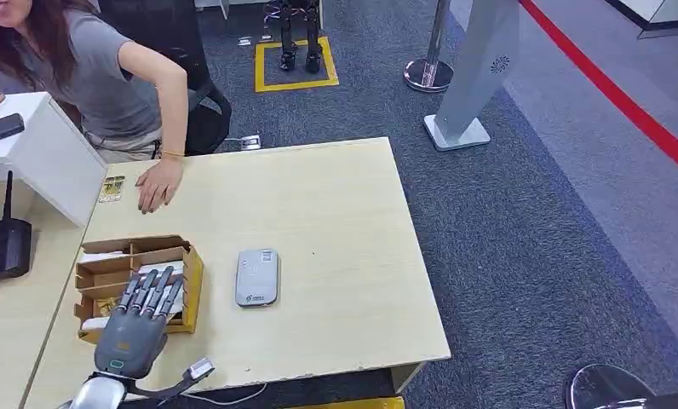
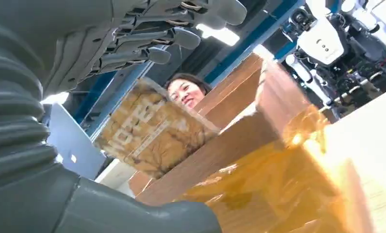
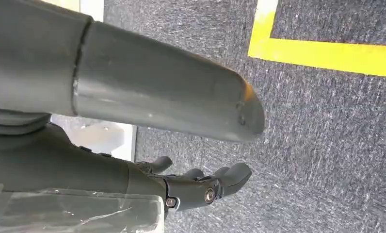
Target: Pass the card to the sensor for recognition and then transmit it.
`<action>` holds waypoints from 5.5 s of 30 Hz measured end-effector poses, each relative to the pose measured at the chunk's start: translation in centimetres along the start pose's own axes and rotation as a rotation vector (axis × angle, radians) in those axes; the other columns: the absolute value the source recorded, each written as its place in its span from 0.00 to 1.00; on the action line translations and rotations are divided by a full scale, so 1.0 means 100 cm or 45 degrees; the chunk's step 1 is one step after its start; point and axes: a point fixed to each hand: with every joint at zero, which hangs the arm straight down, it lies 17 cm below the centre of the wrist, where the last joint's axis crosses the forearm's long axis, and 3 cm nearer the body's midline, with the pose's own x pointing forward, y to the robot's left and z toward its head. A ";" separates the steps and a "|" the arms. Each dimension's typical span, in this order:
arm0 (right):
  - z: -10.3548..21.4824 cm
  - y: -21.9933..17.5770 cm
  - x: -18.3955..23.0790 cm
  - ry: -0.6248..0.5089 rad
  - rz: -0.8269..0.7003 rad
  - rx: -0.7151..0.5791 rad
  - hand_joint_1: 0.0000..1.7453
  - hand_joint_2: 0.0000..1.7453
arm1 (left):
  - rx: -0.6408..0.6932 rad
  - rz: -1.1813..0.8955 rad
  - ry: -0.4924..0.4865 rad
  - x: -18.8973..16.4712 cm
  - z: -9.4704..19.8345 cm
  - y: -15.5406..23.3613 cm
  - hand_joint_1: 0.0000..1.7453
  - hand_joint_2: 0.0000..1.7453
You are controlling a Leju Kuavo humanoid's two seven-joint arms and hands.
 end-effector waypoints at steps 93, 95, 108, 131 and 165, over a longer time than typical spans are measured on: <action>0.000 -0.001 -0.005 0.011 -0.067 -0.018 0.00 0.00 | -0.086 0.001 0.181 0.002 0.018 0.017 0.00 1.00; 0.000 -0.001 -0.005 0.011 -0.068 -0.018 0.00 0.00 | -0.085 0.002 0.178 0.002 0.018 0.017 0.00 1.00; 0.000 0.000 -0.007 0.030 -0.086 -0.016 0.00 0.00 | -0.100 0.009 0.188 0.005 0.025 0.017 0.00 1.00; 0.000 0.002 -0.009 0.040 -0.099 -0.013 0.00 0.00 | -0.126 0.009 0.209 0.002 0.036 0.015 0.00 1.00; 0.000 0.002 -0.009 0.035 -0.065 -0.013 0.00 0.00 | -0.132 -0.067 0.309 -0.044 0.030 0.011 0.00 1.00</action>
